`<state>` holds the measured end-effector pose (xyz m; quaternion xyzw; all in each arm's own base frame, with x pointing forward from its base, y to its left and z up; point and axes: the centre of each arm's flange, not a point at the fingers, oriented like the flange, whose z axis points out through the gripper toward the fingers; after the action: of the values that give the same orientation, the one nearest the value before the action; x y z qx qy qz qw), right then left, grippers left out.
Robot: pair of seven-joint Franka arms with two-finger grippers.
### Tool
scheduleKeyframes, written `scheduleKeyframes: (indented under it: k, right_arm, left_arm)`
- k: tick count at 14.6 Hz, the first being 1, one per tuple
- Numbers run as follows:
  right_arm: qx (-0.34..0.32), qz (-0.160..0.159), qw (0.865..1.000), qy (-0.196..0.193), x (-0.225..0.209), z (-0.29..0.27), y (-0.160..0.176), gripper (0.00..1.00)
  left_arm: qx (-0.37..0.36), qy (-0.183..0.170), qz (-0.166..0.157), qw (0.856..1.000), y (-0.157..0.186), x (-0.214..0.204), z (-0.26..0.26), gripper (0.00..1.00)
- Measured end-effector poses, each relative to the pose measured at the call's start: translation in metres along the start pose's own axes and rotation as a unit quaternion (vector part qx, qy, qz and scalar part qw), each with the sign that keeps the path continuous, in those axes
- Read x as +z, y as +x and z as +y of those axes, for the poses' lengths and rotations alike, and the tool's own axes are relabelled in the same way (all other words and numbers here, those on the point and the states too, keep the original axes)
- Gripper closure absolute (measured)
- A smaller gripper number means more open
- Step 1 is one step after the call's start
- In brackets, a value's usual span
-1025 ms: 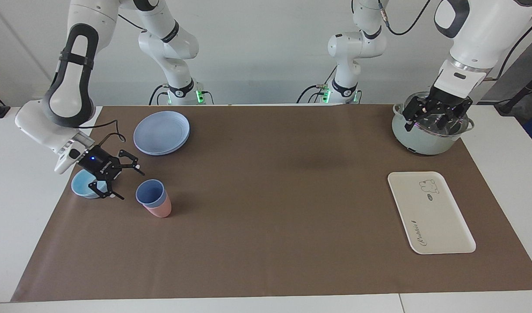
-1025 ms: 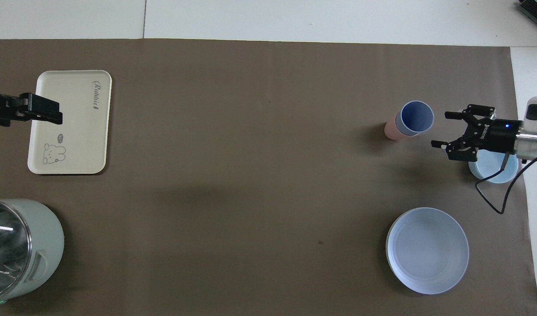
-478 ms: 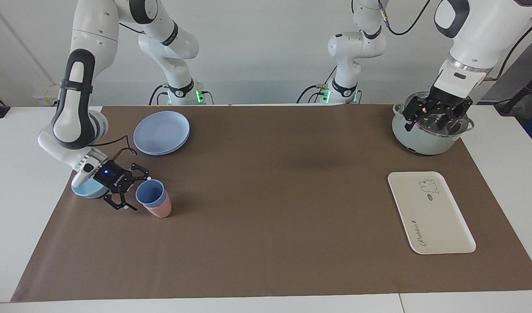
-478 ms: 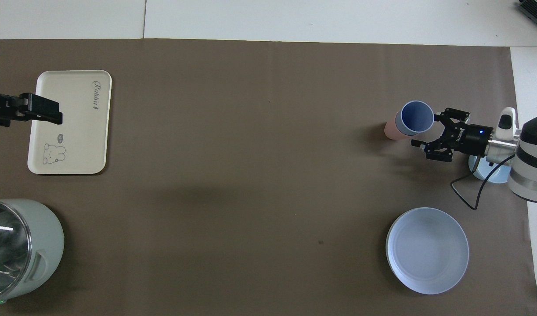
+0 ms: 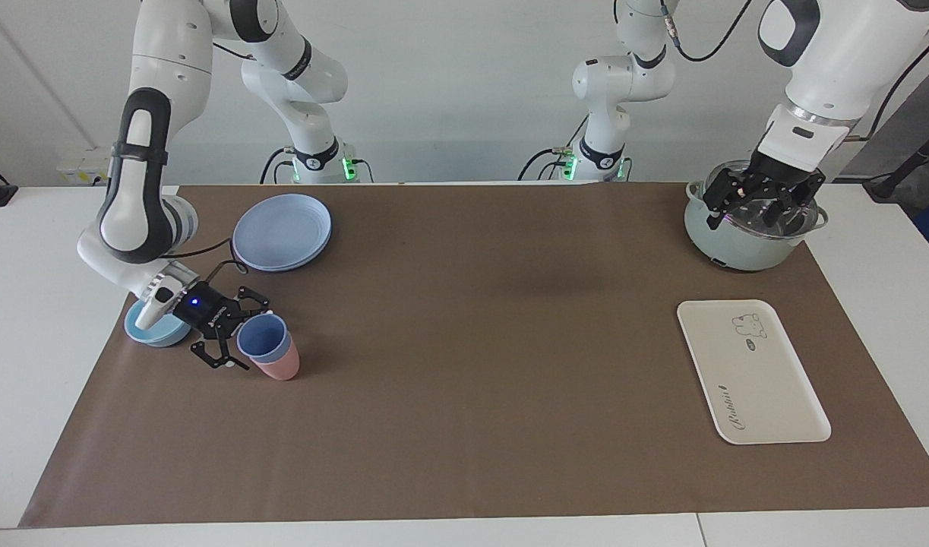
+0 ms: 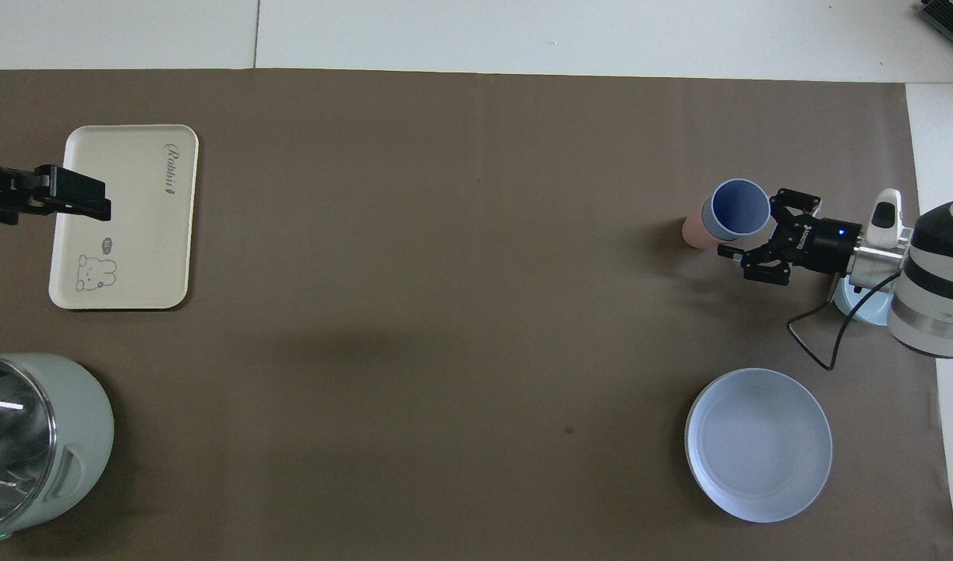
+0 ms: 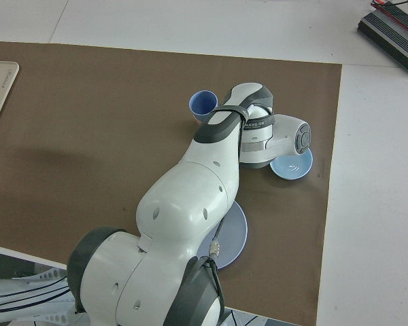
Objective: Place cup on tray
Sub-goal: 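Reach the right gripper to the pink-and-blue cup and grasp its rim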
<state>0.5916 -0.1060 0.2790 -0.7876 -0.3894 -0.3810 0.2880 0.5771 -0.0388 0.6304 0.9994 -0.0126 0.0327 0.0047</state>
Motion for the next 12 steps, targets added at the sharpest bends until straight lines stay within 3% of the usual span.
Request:
scheduleKeyframes:
  k: [12]
  right_arm:
    - [-0.011,0.011,1.000,-0.007,0.016,-0.006,0.002,0.00]
  left_arm:
    - [0.001,0.000,-0.001,1.000,0.000,0.001,0.002,0.00]
